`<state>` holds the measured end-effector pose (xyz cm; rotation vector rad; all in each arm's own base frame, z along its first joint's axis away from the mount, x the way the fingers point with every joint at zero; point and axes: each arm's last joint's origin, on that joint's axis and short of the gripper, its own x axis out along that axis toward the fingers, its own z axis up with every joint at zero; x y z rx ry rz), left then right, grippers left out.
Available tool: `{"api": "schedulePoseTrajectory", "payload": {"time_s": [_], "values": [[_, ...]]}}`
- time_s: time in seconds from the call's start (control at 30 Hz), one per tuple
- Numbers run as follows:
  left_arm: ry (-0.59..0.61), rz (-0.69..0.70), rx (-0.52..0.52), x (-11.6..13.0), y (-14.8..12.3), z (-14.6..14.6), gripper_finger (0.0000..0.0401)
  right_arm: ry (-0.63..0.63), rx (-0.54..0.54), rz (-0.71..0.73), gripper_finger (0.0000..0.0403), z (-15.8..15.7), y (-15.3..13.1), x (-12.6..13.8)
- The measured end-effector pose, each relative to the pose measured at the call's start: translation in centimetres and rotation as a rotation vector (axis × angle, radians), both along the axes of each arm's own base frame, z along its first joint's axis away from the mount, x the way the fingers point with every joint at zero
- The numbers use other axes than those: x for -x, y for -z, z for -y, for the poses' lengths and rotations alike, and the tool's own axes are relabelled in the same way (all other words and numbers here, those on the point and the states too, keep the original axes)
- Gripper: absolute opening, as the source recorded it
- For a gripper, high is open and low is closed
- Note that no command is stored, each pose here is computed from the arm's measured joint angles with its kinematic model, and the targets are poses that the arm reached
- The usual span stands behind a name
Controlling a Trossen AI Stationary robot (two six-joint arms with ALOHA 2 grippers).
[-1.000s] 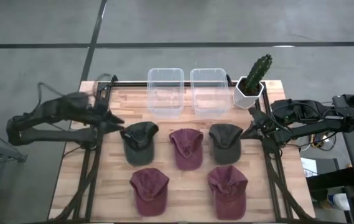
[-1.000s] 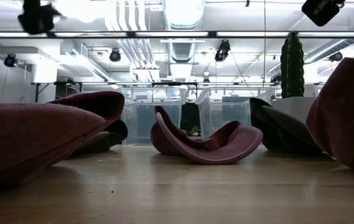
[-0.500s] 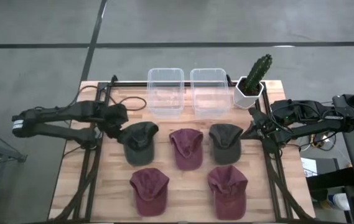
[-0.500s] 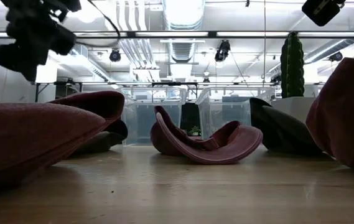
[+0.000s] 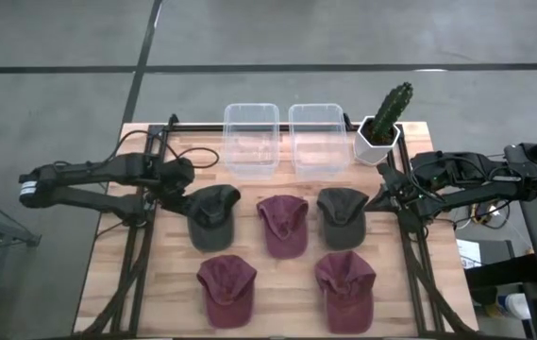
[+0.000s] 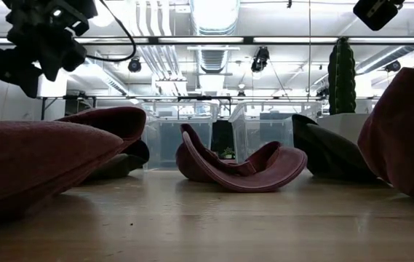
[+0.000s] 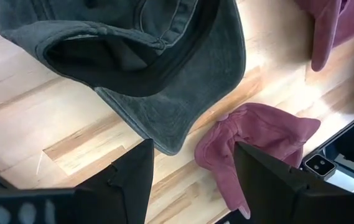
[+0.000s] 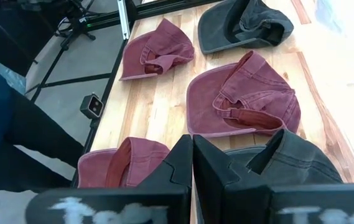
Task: Pick & Place hat
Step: Put the left black cap into the right transparent bin
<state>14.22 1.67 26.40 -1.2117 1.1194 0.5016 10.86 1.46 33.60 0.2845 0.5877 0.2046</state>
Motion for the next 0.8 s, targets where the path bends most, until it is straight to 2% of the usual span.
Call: {"api": "schedulePoseTrajectory", "payload": {"time_s": [0.17, 0.33, 0.47, 0.7, 0.8], "values": [[0.004, -0.01, 0.002, 0.2, 0.4, 0.1, 0.0213, 0.0, 0.0, 0.0, 0.0009, 0.0, 0.0, 0.0], [-0.067, -0.108, 0.047, 0.5, 2.3, 0.4, 0.0213, 0.0, 0.0, -0.001, 0.0009, 0.0, 0.0, 0.0], [-0.131, -0.148, -0.01, 0.6, 3.3, 0.4, 0.0213, 0.0, 0.0, -0.001, 0.0009, 0.0, 0.0, 0.0], [-0.155, -0.159, -0.044, 0.2, 3.9, 0.3, 0.0213, 0.001, -0.002, -0.002, 0.0009, 0.0, 0.0, 0.0], [-0.165, -0.18, -0.091, -0.2, 4.3, 0.1, 0.0213, 0.002, -0.002, -0.002, 0.0009, 0.0, 0.0, 0.0]]}}
